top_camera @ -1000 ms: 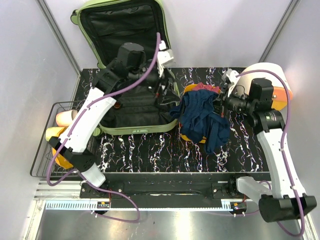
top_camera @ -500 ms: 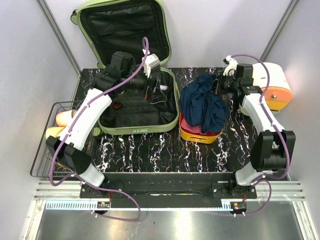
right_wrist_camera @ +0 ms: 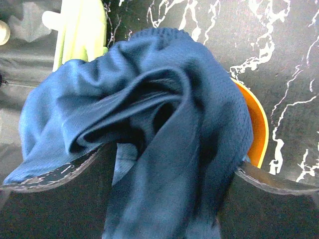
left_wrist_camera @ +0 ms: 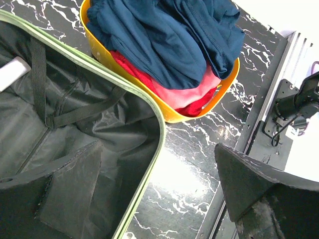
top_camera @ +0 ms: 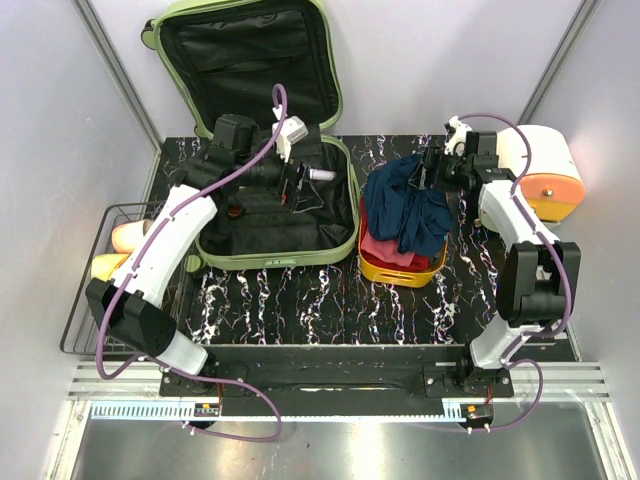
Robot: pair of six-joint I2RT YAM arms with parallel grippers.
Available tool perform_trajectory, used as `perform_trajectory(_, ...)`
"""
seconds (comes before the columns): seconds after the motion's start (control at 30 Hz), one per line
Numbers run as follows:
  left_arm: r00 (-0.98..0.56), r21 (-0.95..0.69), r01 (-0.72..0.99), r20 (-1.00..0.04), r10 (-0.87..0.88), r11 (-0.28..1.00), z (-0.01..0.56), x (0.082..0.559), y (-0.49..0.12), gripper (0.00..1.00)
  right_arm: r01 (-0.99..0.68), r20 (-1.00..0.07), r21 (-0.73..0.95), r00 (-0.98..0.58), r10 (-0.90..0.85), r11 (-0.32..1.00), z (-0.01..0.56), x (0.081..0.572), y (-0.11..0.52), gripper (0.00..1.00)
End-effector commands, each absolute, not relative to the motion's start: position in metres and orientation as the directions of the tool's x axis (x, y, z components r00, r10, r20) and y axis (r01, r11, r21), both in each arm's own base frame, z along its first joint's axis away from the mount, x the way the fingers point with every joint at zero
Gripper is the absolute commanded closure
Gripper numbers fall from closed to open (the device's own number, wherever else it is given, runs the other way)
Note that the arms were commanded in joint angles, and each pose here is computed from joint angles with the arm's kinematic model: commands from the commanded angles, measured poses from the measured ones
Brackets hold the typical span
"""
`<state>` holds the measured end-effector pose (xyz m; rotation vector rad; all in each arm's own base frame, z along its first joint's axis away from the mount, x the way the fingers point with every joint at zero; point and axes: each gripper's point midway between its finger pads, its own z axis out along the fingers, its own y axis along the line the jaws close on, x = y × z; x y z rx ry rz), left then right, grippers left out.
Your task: Open, take out, and arrange the luggage
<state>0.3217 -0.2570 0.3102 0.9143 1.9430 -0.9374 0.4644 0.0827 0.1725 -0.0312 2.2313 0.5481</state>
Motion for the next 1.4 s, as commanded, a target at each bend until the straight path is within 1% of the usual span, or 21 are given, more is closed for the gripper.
perform_trajectory(0.0, -0.386, -0.234, 0.831, -0.896, 0.22, 0.504, 0.331, 0.322, -0.245, 0.01, -0.338, -0.891, 0.224, -0.452, 0.051, 0.914, 0.283, 0.453, 0.079, 0.18)
perform_trajectory(0.03, -0.384, -0.231, 0.831, -0.896, 0.222, 0.506, 0.331, 0.321, -0.245, 0.01, -0.389, -0.908, 0.169, -0.418, -0.01, 0.905, 0.293, 0.449, 0.08, 0.16)
perform_trajectory(0.17, -0.376, -0.211, 0.826, -0.897, 0.233, 0.523, 0.329, 0.32, -0.239, 0.01, -0.446, -0.938, 0.082, -0.338, -0.083, 0.891, 0.335, 0.428, 0.081, 0.12)
perform_trajectory(0.27, -0.362, -0.191, 0.823, -0.902, 0.236, 0.535, 0.332, 0.319, -0.234, 0.01, -0.455, -0.929, 0.07, -0.354, -0.108, 0.888, 0.334, 0.416, 0.08, 0.09)
perform_trajectory(0.3, -0.359, -0.186, 0.822, -0.903, 0.236, 0.538, 0.332, 0.318, -0.233, 0.01, -0.46, -0.921, 0.09, -0.377, -0.103, 0.883, 0.329, 0.412, 0.082, 0.06)
perform_trajectory(0.33, -0.357, -0.182, 0.822, -0.903, 0.238, 0.539, 0.332, 0.318, -0.232, 0.01, -0.452, -0.913, 0.121, -0.399, -0.079, 0.884, 0.326, 0.411, 0.085, 0.06)
perform_trajectory(0.43, -0.362, -0.186, 0.822, -0.901, 0.24, 0.539, 0.33, 0.319, -0.233, 0.01, -0.415, -0.873, 0.185, -0.486, -0.045, 0.891, 0.302, 0.41, 0.096, 0.06)
perform_trajectory(0.53, -0.362, -0.185, 0.822, -0.9, 0.244, 0.539, 0.327, 0.32, -0.232, 0.01, -0.4, -0.807, 0.231, -0.589, -0.055, 0.887, 0.264, 0.402, 0.116, 0.04)
perform_trajectory(0.63, -0.368, -0.184, 0.82, -0.895, 0.253, 0.543, 0.321, 0.32, -0.23, 0.01, -0.375, -0.717, 0.248, -0.691, -0.091, 0.893, 0.214, 0.382, 0.132, 0.02)
perform_trajectory(0.67, -0.373, -0.188, 0.817, -0.893, 0.251, 0.546, 0.32, 0.32, -0.229, 0.01, -0.353, -0.66, 0.263, -0.745, -0.1, 0.898, 0.186, 0.369, 0.131, 0.02)
perform_trajectory(0.73, -0.379, -0.191, 0.815, -0.89, 0.254, 0.547, 0.317, 0.321, -0.228, 0.01, -0.328, -0.59, 0.274, -0.8, -0.112, 0.904, 0.154, 0.354, 0.129, 0.02)
perform_trajectory(0.77, -0.384, -0.195, 0.814, -0.887, 0.255, 0.548, 0.315, 0.32, -0.227, 0.01, -0.309, -0.523, 0.282, -0.843, -0.125, 0.908, 0.125, 0.339, 0.127, 0.02)
perform_trajectory(0.83, -0.39, -0.201, 0.812, -0.885, 0.253, 0.549, 0.313, 0.32, -0.227, 0.01, -0.297, -0.469, 0.272, -0.872, -0.144, 0.915, 0.099, 0.326, 0.122, 0.02)
perform_trajectory(0.87, -0.395, -0.205, 0.81, -0.883, 0.253, 0.549, 0.311, 0.319, -0.227, 0.01, -0.287, -0.42, 0.267, -0.894, -0.157, 0.92, 0.078, 0.317, 0.119, 0.02)
perform_trajectory(0.93, -0.397, -0.207, 0.808, -0.883, 0.251, 0.552, 0.312, 0.32, -0.227, 0.01, -0.292, -0.392, 0.243, -0.902, -0.182, 0.925, 0.065, 0.315, 0.114, 0.02)
perform_trajectory(1.03, -0.397, -0.201, 0.806, -0.881, 0.257, 0.557, 0.311, 0.32, -0.225, 0.01, -0.333, -0.415, 0.236, -0.884, -0.216, 0.913, 0.069, 0.325, 0.116, 0.02)
perform_trajectory(1.13, -0.405, -0.193, 0.802, -0.871, 0.278, 0.565, 0.309, 0.318, -0.22, 0.01, -0.407, -0.488, 0.259, -0.838, -0.245, 0.876, 0.103, 0.336, 0.128, 0.01)
perform_trajectory(1.2, -0.405, -0.188, 0.802, -0.868, 0.286, 0.567, 0.309, 0.316, -0.218, 0.01, -0.467, -0.56, 0.277, -0.789, -0.253, 0.84, 0.142, 0.339, 0.137, 0.0)
perform_trajectory(1.33, -0.401, -0.176, 0.804, -0.866, 0.299, 0.569, 0.311, 0.311, -0.213, 0.01, -0.598, -0.694, 0.202, -0.646, -0.317, 0.776, 0.213, 0.337, 0.142, 0.0)
perform_trajectory(1.37, -0.399, -0.174, 0.804, -0.867, 0.299, 0.569, 0.312, 0.309, -0.212, 0.01, -0.613, -0.697, 0.199, -0.636, -0.329, 0.764, 0.22, 0.33, 0.142, 0.0)
